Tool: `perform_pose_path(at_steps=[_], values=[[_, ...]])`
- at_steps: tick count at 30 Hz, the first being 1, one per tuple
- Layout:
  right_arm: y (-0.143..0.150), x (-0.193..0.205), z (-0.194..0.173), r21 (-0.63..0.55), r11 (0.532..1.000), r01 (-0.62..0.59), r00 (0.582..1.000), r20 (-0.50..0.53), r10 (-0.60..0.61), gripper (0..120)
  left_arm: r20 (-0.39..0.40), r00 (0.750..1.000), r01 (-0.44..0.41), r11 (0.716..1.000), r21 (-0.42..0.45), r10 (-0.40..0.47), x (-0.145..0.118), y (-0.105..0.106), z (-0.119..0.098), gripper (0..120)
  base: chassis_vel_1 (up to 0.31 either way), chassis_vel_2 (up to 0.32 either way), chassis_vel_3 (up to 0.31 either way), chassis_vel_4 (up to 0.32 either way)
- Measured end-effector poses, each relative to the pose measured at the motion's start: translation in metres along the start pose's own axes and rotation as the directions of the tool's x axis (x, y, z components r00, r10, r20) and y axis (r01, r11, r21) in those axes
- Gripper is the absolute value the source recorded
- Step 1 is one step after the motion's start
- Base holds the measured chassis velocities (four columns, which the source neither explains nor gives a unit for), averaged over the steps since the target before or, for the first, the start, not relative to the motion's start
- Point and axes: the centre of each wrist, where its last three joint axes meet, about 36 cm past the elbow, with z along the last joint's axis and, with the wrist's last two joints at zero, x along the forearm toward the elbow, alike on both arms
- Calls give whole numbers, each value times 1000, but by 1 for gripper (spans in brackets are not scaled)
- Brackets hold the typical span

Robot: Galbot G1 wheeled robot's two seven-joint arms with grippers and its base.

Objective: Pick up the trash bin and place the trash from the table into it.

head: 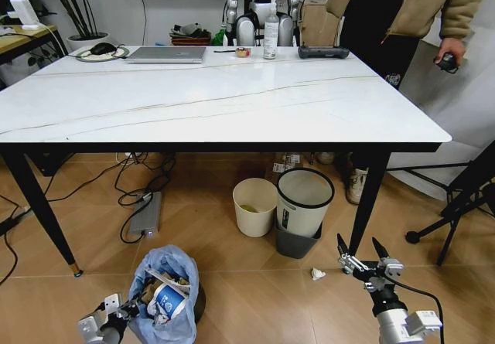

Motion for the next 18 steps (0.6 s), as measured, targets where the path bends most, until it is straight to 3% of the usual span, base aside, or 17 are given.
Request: perform_pose_path(at_steps=[18], values=[[0,0,0,0,1000,0,1000,0,0,100,-11,1000,21,1000,-10,-22,-1,4,2,0,0,0,0,0]])
